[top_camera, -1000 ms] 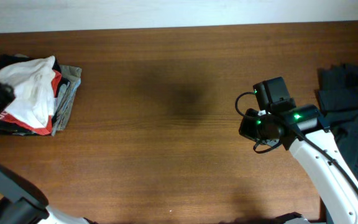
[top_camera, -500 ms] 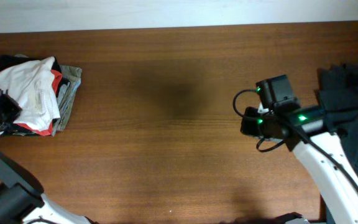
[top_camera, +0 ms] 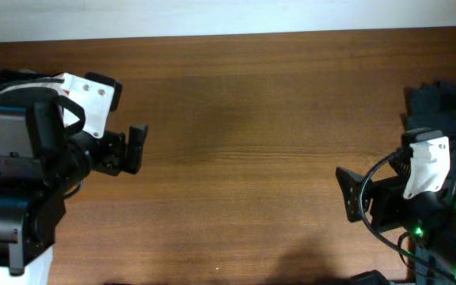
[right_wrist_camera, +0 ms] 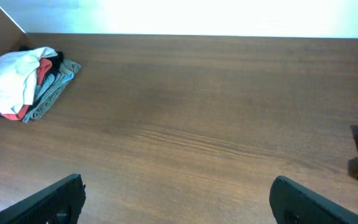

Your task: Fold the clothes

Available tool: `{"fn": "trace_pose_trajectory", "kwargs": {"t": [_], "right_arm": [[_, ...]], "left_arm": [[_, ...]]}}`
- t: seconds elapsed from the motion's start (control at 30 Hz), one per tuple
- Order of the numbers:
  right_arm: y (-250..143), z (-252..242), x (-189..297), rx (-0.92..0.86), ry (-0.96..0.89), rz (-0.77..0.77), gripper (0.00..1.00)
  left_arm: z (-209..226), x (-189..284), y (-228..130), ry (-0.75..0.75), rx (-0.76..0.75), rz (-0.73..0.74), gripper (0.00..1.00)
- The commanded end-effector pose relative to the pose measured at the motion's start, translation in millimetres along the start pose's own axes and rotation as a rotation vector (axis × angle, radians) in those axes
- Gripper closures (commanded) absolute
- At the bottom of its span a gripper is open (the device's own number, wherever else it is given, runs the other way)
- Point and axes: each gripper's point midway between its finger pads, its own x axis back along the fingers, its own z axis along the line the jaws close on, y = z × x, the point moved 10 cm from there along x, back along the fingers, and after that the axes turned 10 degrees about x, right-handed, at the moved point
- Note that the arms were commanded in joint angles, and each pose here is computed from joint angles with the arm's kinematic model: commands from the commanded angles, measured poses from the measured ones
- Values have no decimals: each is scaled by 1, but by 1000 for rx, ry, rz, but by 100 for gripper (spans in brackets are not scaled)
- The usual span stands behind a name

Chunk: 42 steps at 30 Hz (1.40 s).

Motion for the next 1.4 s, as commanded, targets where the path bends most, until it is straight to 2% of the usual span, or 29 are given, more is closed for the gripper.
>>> {"fn": "trace_pose_trajectory", "kwargs": {"t": [0.0,0.17,0.3,0.37,0.43,0.57,0.77,1.07,1.37], "right_arm": [[3,0,1,10,4,-7,1],[1,0,1,9,1,11,1],[-1,-13,22,17,-215,-45,1],[-8,-15,38,106,-268,-129,1],[-23,-19,39,117,-331,-206,1],[-88,-27,-2,100,-403,-306,1],[-162,-37,-86,130,-374,-445,1],[-196,-48,-153,169,-345,-603,1],[-213,-49,-165,150,-315,-475,1]], "left_arm": [[2,-1,-3,36,-14,24,1],[2,-2,-3,36,-14,25,1],[2,-2,-3,36,-14,25,1],[2,-2,-3,36,-14,25,1],[2,-2,-3,36,-14,25,1],[2,-2,-3,36,-14,25,1],[2,-2,-3,36,-14,25,1],[2,-2,-3,36,-14,25,1],[2,-1,-3,36,-13,27,1]]}}
